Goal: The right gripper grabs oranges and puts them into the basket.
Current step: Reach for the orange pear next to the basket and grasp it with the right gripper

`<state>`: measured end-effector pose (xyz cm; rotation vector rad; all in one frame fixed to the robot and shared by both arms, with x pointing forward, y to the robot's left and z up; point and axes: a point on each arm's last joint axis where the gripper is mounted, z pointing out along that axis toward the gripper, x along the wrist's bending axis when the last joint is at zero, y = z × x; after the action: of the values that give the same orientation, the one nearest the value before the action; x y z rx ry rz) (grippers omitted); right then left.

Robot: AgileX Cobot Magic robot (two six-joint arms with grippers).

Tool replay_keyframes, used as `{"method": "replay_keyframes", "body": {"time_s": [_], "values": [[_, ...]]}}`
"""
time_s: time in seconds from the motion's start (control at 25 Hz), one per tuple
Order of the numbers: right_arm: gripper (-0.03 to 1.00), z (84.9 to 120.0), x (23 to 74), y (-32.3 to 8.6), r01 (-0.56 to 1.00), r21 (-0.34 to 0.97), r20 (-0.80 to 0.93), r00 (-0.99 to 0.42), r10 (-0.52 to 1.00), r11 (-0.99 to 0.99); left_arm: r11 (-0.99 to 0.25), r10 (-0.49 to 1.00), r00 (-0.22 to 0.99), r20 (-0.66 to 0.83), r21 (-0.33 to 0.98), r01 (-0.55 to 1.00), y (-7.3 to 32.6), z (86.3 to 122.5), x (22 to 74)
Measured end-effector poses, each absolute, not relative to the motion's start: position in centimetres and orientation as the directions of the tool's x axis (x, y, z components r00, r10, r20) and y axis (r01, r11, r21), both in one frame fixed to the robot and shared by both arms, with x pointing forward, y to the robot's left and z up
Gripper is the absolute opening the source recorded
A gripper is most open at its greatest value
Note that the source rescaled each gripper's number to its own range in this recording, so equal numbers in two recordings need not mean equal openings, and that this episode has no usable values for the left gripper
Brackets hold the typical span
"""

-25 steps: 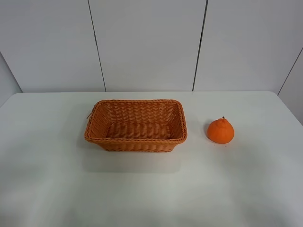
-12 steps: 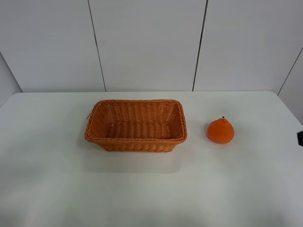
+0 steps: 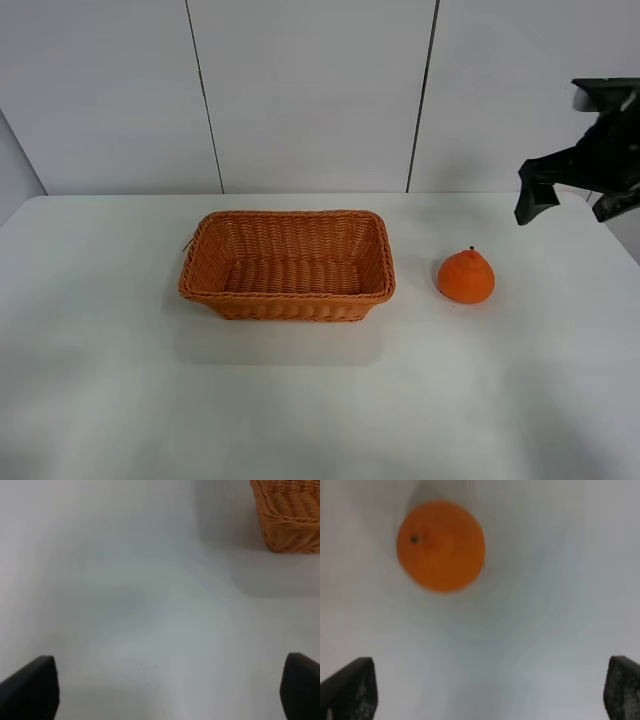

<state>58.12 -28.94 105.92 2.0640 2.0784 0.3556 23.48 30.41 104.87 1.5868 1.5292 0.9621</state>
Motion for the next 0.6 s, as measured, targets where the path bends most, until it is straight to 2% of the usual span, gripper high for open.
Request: {"method": "replay_keyframes", "body": {"time_s": [0.28,0.6], "values": [[1.00,101.7,64.7,-27.8,0.987,0.160,0.079,-0.038,0.996,0.025,-0.037,0.999,0.017,0.032,0.886,0.461,30.4,104.9,23.5],[1.00,99.7,65.6,-23.1,0.976,0.130,0.058,-0.184,0.981,0.175,-0.037,0.999,0.017,0.032,0.886,0.461,30.4,104.9,23.5]]}}
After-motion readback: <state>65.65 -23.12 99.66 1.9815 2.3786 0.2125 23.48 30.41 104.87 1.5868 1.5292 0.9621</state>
